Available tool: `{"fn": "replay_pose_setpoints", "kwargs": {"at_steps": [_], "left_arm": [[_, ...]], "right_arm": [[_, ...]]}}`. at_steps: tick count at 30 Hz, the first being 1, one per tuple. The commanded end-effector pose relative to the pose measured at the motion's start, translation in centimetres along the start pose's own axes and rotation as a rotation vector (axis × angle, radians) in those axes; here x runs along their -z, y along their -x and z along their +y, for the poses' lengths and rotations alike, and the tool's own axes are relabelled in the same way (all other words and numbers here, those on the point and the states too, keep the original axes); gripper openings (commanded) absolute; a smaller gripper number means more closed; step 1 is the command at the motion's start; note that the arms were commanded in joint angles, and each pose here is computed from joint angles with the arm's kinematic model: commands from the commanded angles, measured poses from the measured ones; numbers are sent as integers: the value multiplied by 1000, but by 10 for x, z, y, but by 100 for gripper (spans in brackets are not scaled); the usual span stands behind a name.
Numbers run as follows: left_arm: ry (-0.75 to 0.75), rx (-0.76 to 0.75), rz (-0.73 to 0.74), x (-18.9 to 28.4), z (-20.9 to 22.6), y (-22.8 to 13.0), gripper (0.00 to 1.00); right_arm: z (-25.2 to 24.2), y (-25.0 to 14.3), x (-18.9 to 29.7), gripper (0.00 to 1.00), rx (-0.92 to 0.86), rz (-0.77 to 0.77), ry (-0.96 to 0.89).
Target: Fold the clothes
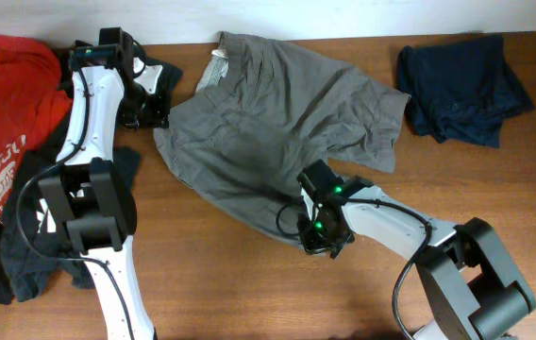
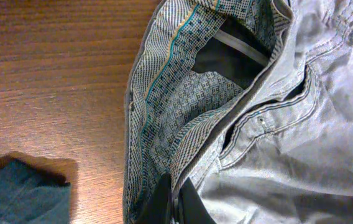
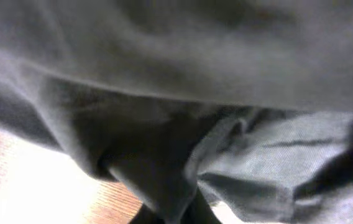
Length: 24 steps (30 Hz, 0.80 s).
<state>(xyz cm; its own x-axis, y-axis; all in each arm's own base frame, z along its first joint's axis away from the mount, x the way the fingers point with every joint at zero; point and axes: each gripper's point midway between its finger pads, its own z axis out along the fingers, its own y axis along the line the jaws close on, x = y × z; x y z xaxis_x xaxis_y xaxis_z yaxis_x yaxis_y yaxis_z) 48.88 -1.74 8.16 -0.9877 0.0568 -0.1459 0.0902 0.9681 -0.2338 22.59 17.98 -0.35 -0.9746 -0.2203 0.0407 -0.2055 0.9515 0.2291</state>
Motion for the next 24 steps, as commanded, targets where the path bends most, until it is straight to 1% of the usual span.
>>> {"fn": "replay_pose_setpoints", "kwargs": {"at_steps": [1,3,6,10,11,14,20,24], "left_arm": [[10,-20,-18,18,-2,0,1],[14,-14,5,20,-2,-7,1],[38,-9,39,36,-3,-21,0],[76,-12,27,73,-8,-35,1],[77,-13,18,88,-12,-40,1],[96,-6,12,109,-15,-51,1],[105,-1,-14,141,-23,-67,1],[108,-15,-56,159,-30,-71,1]], "right_arm": [[-20,-14,-8,4,-81,36,-78],[-24,-12,-1,4,-121,23,-74],[-39,-3,35,4,-199,-46,-52],[-68,5,99,4,-278,-191,-21],[-77,4,126,4,-290,-253,-7],[-85,1,162,4,-299,-337,16],[-90,-11,215,4,-301,-455,-1],[-85,-19,232,4,-292,-490,-5]]}}
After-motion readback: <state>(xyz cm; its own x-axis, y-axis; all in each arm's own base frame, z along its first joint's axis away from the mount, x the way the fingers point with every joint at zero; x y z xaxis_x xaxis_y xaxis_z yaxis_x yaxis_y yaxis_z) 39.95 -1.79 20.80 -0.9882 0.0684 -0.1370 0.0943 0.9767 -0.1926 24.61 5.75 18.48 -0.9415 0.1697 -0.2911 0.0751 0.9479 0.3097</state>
